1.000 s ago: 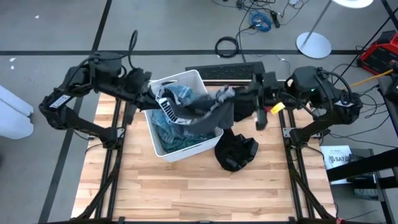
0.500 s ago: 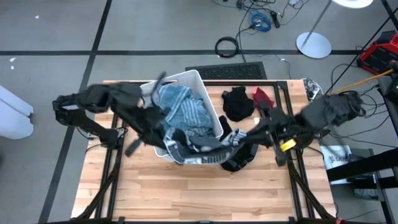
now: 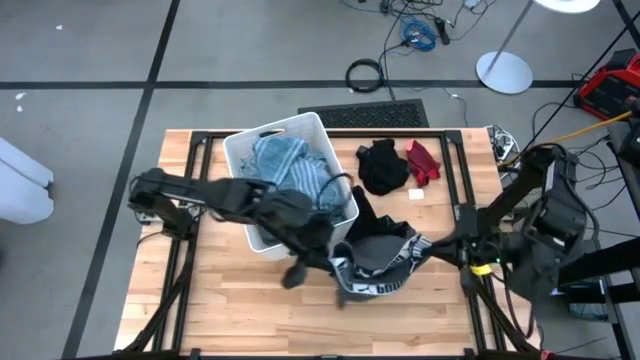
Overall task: Sort clothes
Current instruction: Put the gray short into the white laundry bin
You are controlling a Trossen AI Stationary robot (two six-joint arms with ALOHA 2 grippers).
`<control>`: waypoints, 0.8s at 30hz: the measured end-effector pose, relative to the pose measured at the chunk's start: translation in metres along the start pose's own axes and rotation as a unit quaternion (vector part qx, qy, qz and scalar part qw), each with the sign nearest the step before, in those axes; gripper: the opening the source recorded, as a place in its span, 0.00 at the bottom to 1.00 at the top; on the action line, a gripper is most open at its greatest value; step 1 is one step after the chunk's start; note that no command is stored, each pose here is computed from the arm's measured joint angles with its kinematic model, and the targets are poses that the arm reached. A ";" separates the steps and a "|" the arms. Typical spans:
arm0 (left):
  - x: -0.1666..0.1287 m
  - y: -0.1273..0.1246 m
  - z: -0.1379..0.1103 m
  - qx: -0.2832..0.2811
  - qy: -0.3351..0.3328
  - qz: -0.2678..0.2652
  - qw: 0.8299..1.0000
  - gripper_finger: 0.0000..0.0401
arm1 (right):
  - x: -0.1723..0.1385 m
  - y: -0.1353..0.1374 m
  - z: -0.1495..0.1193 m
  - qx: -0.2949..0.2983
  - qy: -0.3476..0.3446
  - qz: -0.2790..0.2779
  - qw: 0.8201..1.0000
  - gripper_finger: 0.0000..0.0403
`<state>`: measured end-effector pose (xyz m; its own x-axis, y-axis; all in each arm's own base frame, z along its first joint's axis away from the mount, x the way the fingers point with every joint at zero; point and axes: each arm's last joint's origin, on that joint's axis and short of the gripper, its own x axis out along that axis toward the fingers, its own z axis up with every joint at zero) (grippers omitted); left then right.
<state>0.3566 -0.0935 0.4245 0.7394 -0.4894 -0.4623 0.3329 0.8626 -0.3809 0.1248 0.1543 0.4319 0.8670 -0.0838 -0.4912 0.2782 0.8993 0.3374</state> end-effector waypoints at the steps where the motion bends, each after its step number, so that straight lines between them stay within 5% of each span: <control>1: 0.005 0.007 -0.001 -0.009 0.005 0.009 1.000 0.03 | 0.000 -0.002 -0.005 0.007 -0.006 -0.001 1.000 0.00; 6: 0.013 0.020 -0.006 -0.052 0.037 0.019 0.998 0.03 | 0.013 0.010 -0.034 0.055 -0.015 0.023 0.998 0.00; 11: 0.009 -0.012 -0.017 -0.019 0.068 -0.016 0.997 0.03 | 0.042 0.050 -0.072 0.121 -0.041 0.086 0.988 0.00; 14: 0.004 -0.029 -0.030 0.000 0.112 0.006 0.994 0.03 | 0.065 0.072 -0.095 0.150 -0.082 0.084 0.982 0.00; 20: 0.028 -0.044 -0.097 0.023 0.267 0.062 0.961 0.03 | 0.122 0.112 -0.147 0.239 -0.086 0.096 0.962 0.00; 24: 0.041 -0.050 -0.135 -0.019 0.290 0.018 0.957 0.02 | 0.155 0.137 -0.177 0.317 -0.103 0.142 0.932 0.00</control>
<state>0.2913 -0.1736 0.3169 0.2974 -0.4578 -0.8379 0.2831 0.8804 -0.3805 0.2241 0.3405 0.2597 0.9856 -0.0200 -0.1677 0.1574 0.4689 0.8691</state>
